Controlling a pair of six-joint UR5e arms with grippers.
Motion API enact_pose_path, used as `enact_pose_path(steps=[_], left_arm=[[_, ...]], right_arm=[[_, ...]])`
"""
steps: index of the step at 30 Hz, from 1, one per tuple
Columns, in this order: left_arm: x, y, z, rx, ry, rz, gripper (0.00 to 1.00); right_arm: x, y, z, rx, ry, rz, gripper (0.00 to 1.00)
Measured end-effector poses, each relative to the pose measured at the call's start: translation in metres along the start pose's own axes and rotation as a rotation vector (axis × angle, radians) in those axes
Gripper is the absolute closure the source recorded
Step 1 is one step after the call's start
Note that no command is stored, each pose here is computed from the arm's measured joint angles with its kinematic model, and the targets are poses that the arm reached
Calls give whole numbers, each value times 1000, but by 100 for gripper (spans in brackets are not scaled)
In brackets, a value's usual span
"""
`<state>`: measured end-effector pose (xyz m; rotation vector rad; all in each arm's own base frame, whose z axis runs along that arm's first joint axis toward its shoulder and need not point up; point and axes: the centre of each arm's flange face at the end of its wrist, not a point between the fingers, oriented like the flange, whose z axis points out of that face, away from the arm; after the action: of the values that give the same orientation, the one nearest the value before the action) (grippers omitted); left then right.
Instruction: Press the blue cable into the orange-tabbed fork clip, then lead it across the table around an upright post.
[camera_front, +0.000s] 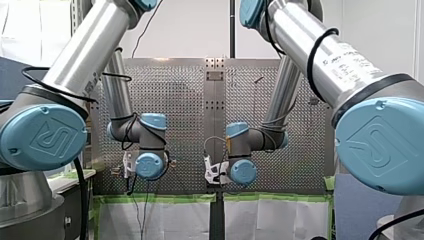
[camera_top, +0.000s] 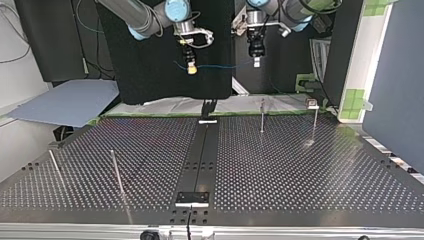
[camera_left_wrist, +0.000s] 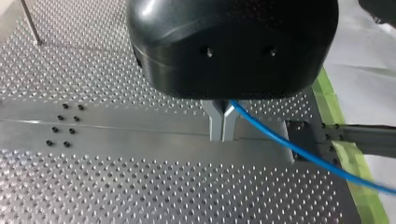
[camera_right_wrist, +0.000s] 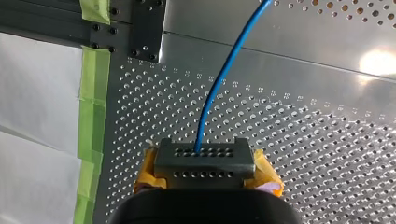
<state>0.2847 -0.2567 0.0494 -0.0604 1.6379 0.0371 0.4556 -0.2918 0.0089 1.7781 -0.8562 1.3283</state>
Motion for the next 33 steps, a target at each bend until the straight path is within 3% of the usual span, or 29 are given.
enact_pose_path(steps=[7, 13, 19, 25, 33], left_arm=[[4, 12, 15, -36, -4, -50, 100], [-12, 25, 29, -54, -5, -72, 100], [-19, 36, 42, -56, -7, -69, 100], [-16, 49, 55, -57, 7, -65, 100], [-16, 65, 69, -58, 15, -72, 100]], right_arm=[[35, 3, 18, -4, 46, 54, 100], [71, 9, 29, 22, 129, 132, 100], [62, 9, 36, 51, 148, 184, 100], [42, 7, 44, 67, 145, 198, 100], [27, 5, 59, 77, 129, 197, 100]])
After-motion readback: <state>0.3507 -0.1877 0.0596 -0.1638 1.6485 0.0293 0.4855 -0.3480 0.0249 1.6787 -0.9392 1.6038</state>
